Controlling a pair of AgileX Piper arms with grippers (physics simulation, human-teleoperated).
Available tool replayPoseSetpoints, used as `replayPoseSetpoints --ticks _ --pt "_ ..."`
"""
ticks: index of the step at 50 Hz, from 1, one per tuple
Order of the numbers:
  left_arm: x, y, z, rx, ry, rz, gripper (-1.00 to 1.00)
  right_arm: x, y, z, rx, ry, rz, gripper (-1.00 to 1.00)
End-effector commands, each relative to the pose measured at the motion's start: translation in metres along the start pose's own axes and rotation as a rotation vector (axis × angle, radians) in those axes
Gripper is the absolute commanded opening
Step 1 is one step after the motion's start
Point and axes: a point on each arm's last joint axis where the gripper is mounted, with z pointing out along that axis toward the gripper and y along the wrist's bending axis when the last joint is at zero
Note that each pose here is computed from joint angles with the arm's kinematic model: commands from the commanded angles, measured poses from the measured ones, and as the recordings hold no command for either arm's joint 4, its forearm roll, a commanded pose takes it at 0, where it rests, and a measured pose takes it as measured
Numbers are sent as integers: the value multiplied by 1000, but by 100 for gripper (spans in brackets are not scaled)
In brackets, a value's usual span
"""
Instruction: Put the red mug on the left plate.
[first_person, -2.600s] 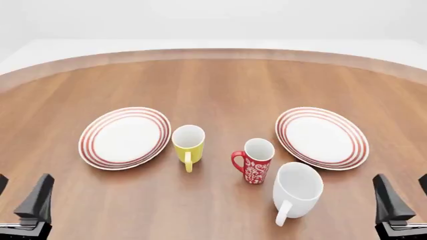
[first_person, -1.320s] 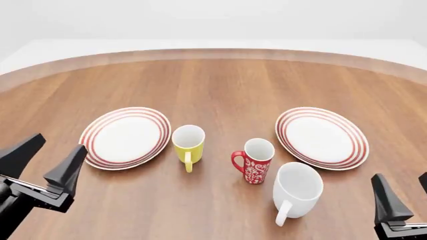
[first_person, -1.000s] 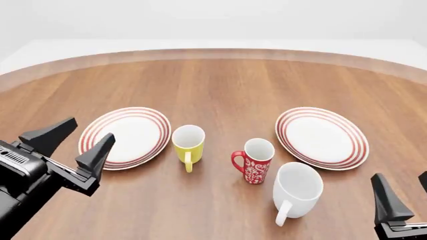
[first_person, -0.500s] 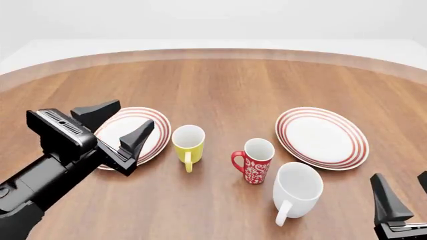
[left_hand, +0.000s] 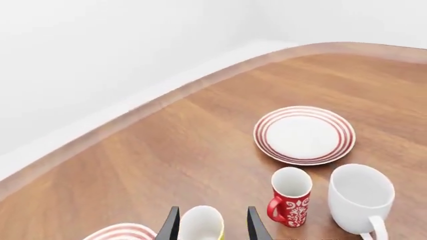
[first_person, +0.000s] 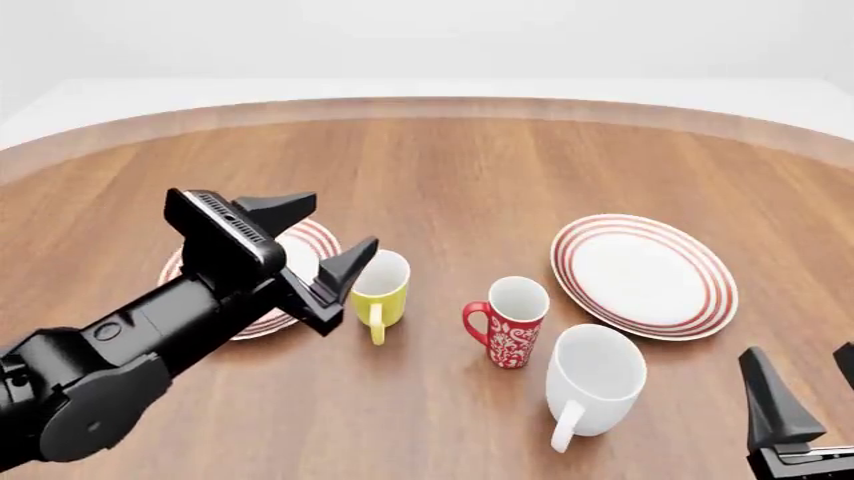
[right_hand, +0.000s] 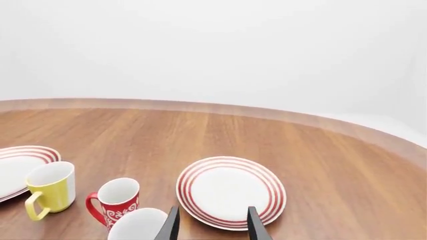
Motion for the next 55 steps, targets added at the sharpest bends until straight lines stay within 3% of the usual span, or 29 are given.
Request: replayPoseSetpoints --ticks 1,34,35,55 --pt "-2 -9 15 43 32 18 100 0 0 0 -3 0 -3 100" --pt "7 -48 46 188 131 45 100 0 0 0 -8 -3 -13 100" --pt "19 -69 58 253 187 70 100 0 0 0 -6 -2 -13 100" --pt "21 -76 63 275 212 59 100 0 0 0 -6 -3 -13 100"
